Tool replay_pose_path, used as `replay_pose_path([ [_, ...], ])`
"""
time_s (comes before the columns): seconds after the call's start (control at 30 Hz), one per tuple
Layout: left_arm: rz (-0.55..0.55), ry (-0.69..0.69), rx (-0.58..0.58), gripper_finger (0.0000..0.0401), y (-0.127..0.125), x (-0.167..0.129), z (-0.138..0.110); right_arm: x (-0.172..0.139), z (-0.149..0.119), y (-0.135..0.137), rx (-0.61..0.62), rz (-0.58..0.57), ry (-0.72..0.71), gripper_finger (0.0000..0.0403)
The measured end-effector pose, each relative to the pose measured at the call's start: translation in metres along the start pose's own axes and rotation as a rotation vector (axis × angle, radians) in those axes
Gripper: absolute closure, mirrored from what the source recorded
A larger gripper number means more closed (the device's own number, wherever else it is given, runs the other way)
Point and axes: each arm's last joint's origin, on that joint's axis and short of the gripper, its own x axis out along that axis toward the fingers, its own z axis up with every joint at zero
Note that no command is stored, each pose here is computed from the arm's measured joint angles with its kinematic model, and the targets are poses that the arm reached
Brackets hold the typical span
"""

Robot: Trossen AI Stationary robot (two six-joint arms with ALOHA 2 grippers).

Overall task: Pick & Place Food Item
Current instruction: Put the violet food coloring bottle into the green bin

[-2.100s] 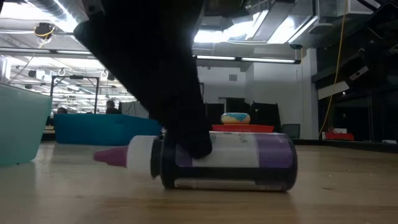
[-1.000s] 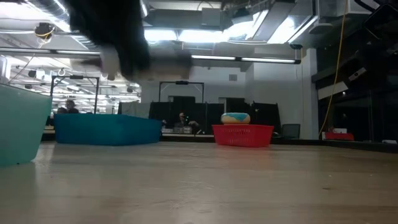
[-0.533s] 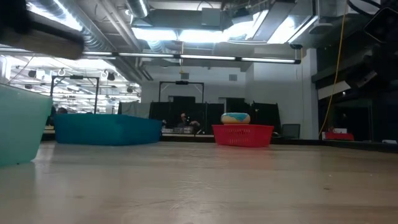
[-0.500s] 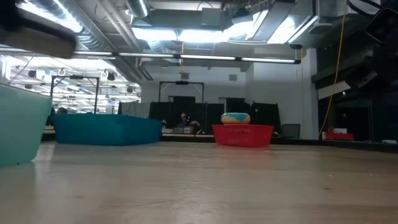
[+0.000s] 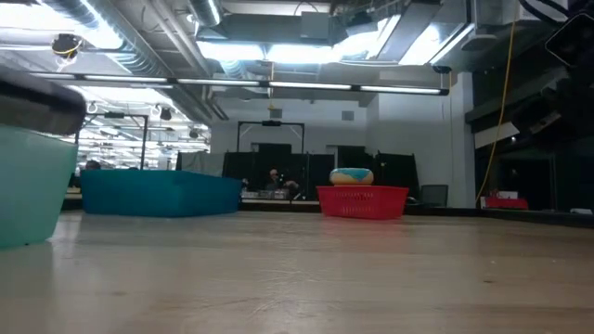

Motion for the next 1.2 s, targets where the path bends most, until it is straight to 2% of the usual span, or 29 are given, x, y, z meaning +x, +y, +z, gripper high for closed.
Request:
replay_pose_path([
  [0.27, 0.052, 0.036, -0.049, 0.0271, -0.009, 0.017, -0.001, 0.000, 0.000, 0.000, -0.083, -0.003, 0.004, 0.0261],
  [0.53, 0.149, 0.114, -0.097, 0.0271, -0.023, 0.042, 0.001, 0.000, -0.005, -0.003, -0.083, -0.024, 0.051, 0.0261],
  [0.77, 0.184, 0.120, -0.129, 0.0266, -0.032, 0.062, 0.007, 0.000, -0.005, -0.002, -0.080, 0.002, 0.060, 0.0261],
  [0.97, 0.113, 0.097, -0.086, 0.0219, -0.039, 0.067, 0.007, 0.000, -0.005, 0.000, -0.074, 0.047, 0.074, 0.0261],
  [1.2, 0.051, 0.056, -0.052, 0.0160, -0.038, 0.060, 0.003, 0.000, -0.005, 0.000, -0.065, 0.048, 0.075, 0.0261],
])
